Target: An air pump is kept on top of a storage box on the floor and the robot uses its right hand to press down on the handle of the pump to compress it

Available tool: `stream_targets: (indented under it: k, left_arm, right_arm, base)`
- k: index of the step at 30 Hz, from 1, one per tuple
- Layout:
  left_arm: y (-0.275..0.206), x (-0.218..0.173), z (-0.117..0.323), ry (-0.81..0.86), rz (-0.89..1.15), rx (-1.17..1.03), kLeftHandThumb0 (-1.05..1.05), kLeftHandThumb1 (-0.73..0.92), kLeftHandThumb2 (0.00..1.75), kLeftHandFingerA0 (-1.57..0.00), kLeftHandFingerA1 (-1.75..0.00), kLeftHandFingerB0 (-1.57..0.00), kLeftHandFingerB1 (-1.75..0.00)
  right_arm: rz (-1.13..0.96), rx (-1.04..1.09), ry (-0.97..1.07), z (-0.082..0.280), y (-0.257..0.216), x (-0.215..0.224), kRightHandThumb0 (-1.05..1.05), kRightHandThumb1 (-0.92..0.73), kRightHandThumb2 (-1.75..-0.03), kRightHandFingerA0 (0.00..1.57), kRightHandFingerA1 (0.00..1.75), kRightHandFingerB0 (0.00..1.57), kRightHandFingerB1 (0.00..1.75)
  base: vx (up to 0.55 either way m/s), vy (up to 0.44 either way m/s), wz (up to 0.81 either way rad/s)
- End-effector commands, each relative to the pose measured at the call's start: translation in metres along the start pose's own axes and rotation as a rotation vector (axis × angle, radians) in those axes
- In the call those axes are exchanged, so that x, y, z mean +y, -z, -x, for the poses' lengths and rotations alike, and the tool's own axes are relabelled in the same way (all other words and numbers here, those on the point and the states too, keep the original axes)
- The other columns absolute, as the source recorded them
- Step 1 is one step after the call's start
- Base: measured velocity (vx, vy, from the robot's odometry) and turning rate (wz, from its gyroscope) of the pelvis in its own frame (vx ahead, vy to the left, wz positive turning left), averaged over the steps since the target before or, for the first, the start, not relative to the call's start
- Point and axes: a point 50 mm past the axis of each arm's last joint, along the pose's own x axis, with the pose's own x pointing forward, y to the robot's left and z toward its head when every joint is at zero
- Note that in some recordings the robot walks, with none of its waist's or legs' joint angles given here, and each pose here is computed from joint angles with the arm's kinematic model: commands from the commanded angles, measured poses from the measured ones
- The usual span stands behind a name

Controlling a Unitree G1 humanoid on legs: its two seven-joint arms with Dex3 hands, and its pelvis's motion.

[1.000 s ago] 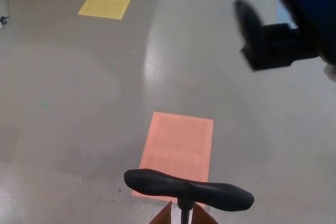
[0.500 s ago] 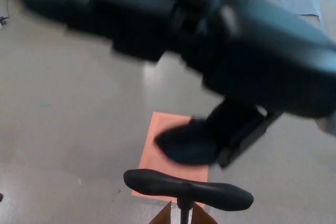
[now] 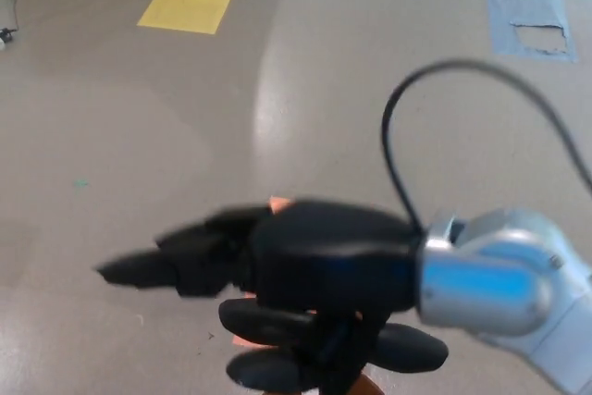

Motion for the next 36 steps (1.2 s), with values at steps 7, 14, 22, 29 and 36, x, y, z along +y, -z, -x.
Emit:
stream_targets:
  k: [7,14,22,29,36]
  left_arm:
    - [0.007,0.012,0.006,-0.022,-0.008,0.002,-0.85,0.79,0.91,-0.10,-0.30,-0.07,-0.23]
    - [-0.002,0.016,0.003,-0.031,-0.004,-0.006,-0.86,0.80,0.91,-0.10,-0.33,-0.07,-0.23]
    - [0.006,0.012,0.006,-0.021,-0.007,0.012,-0.80,0.92,0.76,-0.12,-0.30,-0.10,-0.25]
    - [0.002,0.012,0.004,-0.032,-0.007,0.003,-0.79,0.78,1.15,-0.05,-0.44,0.00,-0.34]
    - [0.000,0.012,0.003,-0.030,-0.001,0.002,-0.81,0.79,1.15,-0.15,-0.48,0.00,-0.36]
  right_arm:
    - [0.051,0.234,-0.107,-0.017,0.041,0.066,-0.91,-0.85,-1.22,0.00,0.11,0.00,0.10]
    - [-0.057,0.320,-0.059,-0.011,0.065,0.104,-0.87,-0.84,-1.22,0.00,0.15,0.00,0.14]
    - [-0.129,0.487,-0.044,-0.014,0.107,0.166,-0.89,-0.87,-1.22,0.00,0.14,0.00,0.13]
    - [-0.104,0.650,-0.034,-0.014,0.149,0.196,-0.91,-0.90,-1.24,0.00,0.11,0.00,0.10]
    - [-0.153,0.777,-0.041,-0.011,0.171,0.215,-0.89,-0.89,-1.20,0.00,0.12,0.00,0.12]
  base:
    - [0.00,0.000,0.00]
    - [0.00,0.000,0.00]
    - [0.00,0.000,0.00]
    - [0.00,0.000,0.00]
    - [0.00,0.000,0.00]
